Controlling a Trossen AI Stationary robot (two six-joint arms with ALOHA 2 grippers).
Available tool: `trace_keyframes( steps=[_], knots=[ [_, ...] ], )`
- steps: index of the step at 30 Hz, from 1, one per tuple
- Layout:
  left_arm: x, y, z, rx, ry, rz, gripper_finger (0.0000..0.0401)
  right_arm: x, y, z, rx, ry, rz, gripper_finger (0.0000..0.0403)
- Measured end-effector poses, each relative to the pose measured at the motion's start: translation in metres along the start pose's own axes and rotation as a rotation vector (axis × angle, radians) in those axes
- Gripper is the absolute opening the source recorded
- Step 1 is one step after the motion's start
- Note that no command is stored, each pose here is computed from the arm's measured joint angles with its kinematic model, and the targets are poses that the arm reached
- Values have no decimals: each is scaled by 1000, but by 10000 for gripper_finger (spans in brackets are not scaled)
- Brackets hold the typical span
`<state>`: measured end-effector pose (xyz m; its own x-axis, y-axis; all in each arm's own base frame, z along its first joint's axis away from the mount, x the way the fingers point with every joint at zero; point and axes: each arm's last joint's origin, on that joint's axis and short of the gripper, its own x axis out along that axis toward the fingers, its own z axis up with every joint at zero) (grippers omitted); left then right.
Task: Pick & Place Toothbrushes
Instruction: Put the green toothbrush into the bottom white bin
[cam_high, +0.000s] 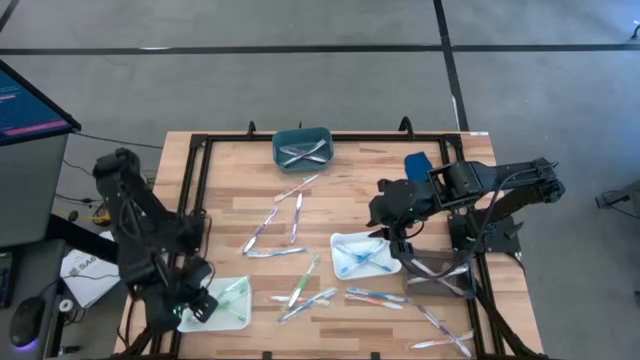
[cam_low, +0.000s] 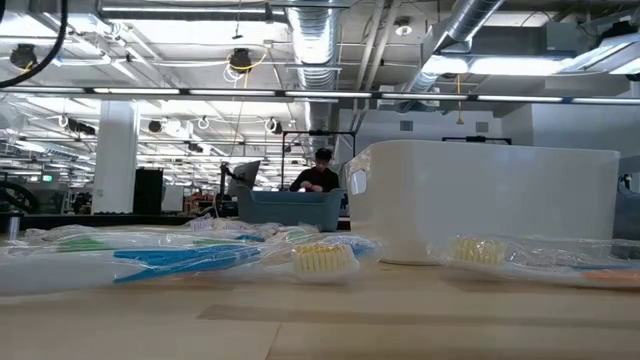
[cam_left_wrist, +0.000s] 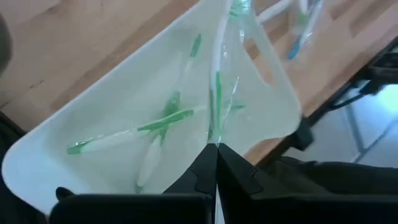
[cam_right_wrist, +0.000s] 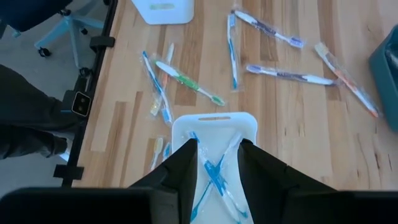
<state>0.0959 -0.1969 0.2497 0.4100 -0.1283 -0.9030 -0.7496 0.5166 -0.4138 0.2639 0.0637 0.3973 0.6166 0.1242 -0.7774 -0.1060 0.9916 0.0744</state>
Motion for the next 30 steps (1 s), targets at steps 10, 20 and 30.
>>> trace_keyframes(
  steps=[10, 20, 30],
  knots=[
    [26, 13, -28, 135, -45, 109, 0, 0, 1, 6, 1, -60, 9, 109],
    [17, 12, -30, 189, -134, -4, 0, 0, 1, 5, 6, -54, 8, 109],
    [15, 8, -33, 194, -127, -44, 0, 0, 1, 5, 9, -54, 8, 109]
  ],
)
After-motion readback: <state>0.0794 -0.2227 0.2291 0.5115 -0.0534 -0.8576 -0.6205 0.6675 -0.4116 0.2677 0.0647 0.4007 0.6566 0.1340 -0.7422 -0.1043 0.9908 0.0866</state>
